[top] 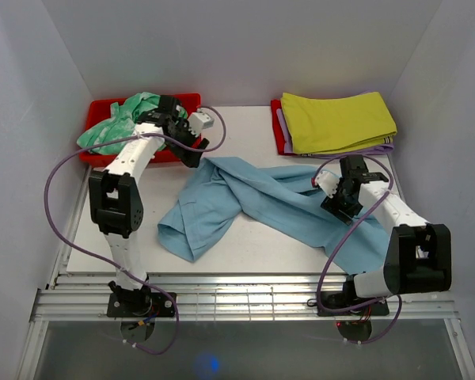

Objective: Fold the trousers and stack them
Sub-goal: Flatten the trousers out

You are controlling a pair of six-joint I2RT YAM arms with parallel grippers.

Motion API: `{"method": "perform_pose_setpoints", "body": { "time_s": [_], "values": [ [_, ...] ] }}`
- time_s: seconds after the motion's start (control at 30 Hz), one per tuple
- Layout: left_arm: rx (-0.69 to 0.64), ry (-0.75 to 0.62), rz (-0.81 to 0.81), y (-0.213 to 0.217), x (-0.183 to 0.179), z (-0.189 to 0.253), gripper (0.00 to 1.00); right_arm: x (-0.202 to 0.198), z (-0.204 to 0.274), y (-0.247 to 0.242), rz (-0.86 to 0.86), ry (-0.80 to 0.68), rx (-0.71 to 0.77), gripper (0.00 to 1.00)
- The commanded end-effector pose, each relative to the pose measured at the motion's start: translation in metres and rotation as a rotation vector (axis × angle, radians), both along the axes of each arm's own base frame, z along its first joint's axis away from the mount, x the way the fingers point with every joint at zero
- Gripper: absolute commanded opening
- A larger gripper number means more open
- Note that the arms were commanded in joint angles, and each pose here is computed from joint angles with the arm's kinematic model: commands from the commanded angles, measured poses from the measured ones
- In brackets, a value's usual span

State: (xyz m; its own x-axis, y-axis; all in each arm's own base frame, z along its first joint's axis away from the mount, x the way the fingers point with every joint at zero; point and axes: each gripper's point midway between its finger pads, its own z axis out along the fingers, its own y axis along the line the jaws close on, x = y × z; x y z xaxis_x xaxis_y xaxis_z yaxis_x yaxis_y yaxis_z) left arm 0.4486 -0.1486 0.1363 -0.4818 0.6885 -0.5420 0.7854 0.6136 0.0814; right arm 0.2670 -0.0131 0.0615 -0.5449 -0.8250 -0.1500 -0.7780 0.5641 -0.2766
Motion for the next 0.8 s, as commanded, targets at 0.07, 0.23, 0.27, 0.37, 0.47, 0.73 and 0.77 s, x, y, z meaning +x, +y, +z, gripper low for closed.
{"method": "perform_pose_setpoints", "body": {
  "time_s": [0.07, 0.23, 0.27, 0.37, 0.47, 0.73, 0.77],
  "values": [
    [-0.160, 0.100, 0.162, 0.058, -0.055, 0.036, 0.89, 0.025, 0.032, -0.001, -0.029, -0.068, 0.016, 0.97],
    [-0.265, 0.249, 0.237, 0.062, -0.111, 0.005, 0.86, 0.004, 0.059, 0.017, -0.035, -0.030, 0.129, 0.98],
    [-0.288, 0.238, 0.242, 0.060, -0.109, 0.003, 0.86, -0.005, 0.061, 0.019, -0.030, -0.010, 0.144, 0.92],
    [-0.359, 0.254, 0.267, 0.050, -0.105, -0.004, 0.85, -0.044, 0.059, 0.036, 0.020, 0.071, 0.235, 0.84],
    [-0.412, 0.278, 0.280, 0.041, -0.092, -0.011, 0.83, -0.068, 0.047, 0.038, 0.039, 0.139, 0.241, 0.81],
    [-0.424, 0.357, 0.299, 0.035, -0.072, -0.040, 0.65, -0.110, 0.009, 0.051, 0.061, 0.306, 0.251, 0.79],
    [-0.412, 0.364, 0.288, 0.035, -0.073, -0.042, 0.62, -0.111, 0.006, 0.053, 0.067, 0.310, 0.248, 0.79]
  ]
}}
